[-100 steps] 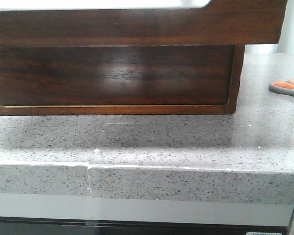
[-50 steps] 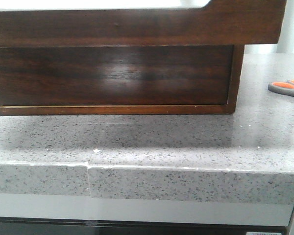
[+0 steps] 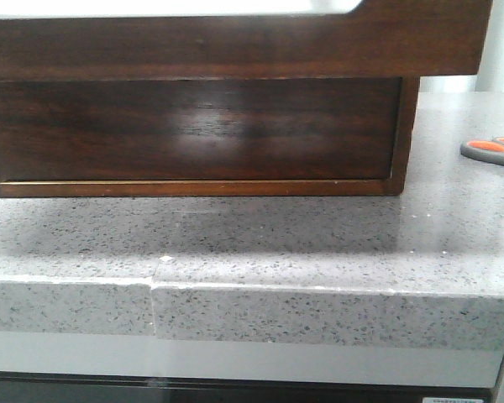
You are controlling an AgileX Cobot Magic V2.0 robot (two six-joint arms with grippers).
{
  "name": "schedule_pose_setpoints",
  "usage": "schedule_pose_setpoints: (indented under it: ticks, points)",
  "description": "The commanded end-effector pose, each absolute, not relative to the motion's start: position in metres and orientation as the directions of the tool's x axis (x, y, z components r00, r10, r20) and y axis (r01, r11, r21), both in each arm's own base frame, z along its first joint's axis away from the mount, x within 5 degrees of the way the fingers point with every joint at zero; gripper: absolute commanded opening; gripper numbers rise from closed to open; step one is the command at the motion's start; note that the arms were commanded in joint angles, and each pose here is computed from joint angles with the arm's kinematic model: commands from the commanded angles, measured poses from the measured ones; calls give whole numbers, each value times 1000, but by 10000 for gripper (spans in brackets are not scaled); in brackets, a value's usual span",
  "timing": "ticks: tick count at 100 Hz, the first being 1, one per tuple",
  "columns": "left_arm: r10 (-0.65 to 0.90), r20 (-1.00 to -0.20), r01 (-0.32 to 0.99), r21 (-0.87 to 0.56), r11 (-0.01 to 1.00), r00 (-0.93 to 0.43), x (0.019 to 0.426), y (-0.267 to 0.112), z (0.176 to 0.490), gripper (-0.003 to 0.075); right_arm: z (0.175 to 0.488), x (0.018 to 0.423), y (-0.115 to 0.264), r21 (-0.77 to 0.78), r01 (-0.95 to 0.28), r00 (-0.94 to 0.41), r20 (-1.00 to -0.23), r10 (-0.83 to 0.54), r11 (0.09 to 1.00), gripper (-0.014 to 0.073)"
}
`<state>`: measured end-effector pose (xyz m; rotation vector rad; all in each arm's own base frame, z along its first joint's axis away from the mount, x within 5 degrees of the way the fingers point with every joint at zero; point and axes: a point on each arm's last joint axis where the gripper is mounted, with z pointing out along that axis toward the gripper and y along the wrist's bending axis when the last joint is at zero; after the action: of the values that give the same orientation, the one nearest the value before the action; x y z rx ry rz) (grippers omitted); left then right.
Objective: Put scissors in drawer with both arms
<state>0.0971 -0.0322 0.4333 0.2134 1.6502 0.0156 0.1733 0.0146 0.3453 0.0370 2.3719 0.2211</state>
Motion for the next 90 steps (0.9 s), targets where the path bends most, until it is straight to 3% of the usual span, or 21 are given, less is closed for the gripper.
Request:
schedule_pose_setpoints:
  ticks: [1,34,69,90]
  points:
    - [120,-991,178,108,978,-59,95,-34,442,-19,359,195,14,155,-36,-703,-706,85,987,395]
    - [122,-990,156,110,982,-75,95,-32,440,-19,340,273,8,90,2,-807,-588,55,996,395]
    - [122,-990,156,110,982,-75,95,-32,440,-19,290,309,2,20,36,-899,-435,41,999,395]
    - [122,-990,156,110,982,-75,95,-32,440,-19,278,321,-1,-16,32,-897,-442,22,999,395]
